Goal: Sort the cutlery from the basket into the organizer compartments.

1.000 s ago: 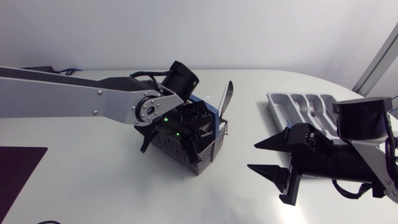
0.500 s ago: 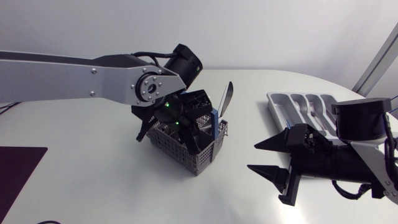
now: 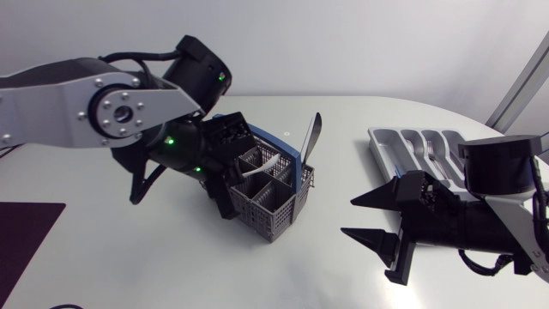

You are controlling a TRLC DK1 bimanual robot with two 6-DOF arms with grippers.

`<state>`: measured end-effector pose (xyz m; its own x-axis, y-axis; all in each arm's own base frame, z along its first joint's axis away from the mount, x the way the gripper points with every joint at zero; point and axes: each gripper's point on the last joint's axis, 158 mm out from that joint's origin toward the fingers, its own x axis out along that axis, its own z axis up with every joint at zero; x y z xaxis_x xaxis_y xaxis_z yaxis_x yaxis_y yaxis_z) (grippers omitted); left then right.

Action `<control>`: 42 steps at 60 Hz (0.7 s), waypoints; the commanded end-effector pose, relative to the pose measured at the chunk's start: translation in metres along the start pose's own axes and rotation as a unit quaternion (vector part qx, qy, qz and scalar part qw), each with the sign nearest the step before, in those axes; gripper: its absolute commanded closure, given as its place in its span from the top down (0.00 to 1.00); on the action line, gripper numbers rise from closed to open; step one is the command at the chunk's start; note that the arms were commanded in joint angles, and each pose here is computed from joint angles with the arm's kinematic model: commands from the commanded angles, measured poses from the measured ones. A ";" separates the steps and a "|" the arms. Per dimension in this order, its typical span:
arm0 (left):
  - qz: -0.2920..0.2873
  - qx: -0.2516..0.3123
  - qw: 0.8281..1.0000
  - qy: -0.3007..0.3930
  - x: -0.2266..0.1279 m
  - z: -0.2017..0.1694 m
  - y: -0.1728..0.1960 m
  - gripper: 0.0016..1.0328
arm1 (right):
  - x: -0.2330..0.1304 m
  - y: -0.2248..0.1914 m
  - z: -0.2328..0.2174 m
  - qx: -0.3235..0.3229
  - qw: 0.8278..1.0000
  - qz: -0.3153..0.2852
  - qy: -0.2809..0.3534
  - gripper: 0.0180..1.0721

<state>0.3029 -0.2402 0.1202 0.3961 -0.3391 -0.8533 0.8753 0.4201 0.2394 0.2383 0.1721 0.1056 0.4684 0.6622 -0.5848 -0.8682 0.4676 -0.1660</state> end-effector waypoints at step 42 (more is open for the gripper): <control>-0.106 0.019 0.974 -0.197 -0.037 0.067 -0.070 0.03 | -0.032 0.005 0.019 0.070 0.995 0.049 -0.045 0.68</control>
<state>0.2473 -0.2972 0.1742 0.3183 -0.6878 -0.6524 0.9449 0.2856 0.1600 0.2158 0.1661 0.1252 0.3981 0.7419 -0.5395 -0.8885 0.4582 -0.0255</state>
